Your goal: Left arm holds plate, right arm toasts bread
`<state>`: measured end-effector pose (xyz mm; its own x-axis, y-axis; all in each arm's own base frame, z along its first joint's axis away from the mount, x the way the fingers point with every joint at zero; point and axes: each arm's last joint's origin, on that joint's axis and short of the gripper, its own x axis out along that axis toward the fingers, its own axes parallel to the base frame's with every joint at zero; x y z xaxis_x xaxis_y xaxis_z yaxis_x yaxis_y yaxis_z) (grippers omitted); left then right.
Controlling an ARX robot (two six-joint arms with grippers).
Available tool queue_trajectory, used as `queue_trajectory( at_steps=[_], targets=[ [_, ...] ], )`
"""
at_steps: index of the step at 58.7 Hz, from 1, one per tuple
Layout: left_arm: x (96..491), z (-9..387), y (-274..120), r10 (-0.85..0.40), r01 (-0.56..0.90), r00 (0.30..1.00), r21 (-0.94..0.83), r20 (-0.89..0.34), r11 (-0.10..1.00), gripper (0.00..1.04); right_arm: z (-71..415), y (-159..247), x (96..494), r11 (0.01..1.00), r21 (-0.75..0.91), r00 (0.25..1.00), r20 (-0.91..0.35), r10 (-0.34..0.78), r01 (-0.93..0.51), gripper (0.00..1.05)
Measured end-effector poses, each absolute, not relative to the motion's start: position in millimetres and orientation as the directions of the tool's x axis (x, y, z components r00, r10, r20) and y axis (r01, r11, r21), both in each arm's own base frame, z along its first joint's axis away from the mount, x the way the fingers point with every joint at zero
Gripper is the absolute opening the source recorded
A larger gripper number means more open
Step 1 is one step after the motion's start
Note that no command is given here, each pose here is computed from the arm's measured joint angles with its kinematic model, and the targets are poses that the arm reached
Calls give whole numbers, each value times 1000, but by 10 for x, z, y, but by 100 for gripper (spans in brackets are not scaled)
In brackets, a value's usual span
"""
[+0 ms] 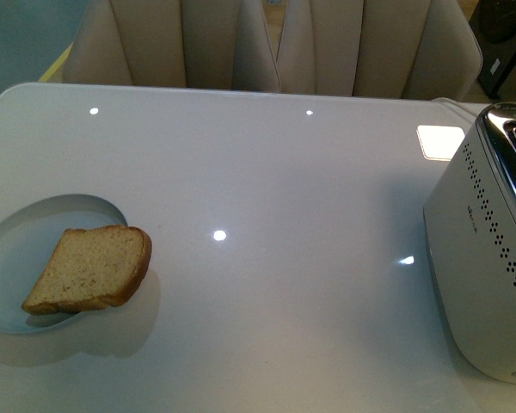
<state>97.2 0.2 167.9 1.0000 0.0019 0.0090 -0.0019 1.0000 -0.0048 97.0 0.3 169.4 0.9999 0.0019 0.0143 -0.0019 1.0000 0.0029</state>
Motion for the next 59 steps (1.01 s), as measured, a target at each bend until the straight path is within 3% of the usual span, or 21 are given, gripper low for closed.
queue_trajectory(
  at_steps=[43, 47, 50, 53, 59],
  targets=[
    [973, 1678, 2, 3, -3, 1000, -5, 8, 1000, 98, 1694, 3, 970, 1000, 3, 1000, 14, 2, -2, 96],
    [977, 1677, -5, 86, -98, 969, -39, -230, 994, 98, 1694, 3, 970, 1000, 3, 1000, 14, 1, -1, 96],
    [997, 1685, -23, 140, -165, 880, -17, -453, 986, 98, 1695, 3, 969, 1000, 3, 1000, 15, 2, -2, 96],
    [1017, 1647, -44, 148, -177, 823, 0, -549, 984, 98, 1695, 3, 969, 1000, 3, 1000, 15, 3, -3, 96],
    [1088, 1632, -75, 122, -156, 802, -7, -584, 988, 98, 1695, 3, 969, 1000, 3, 1000, 15, 3, -3, 96]
  ],
)
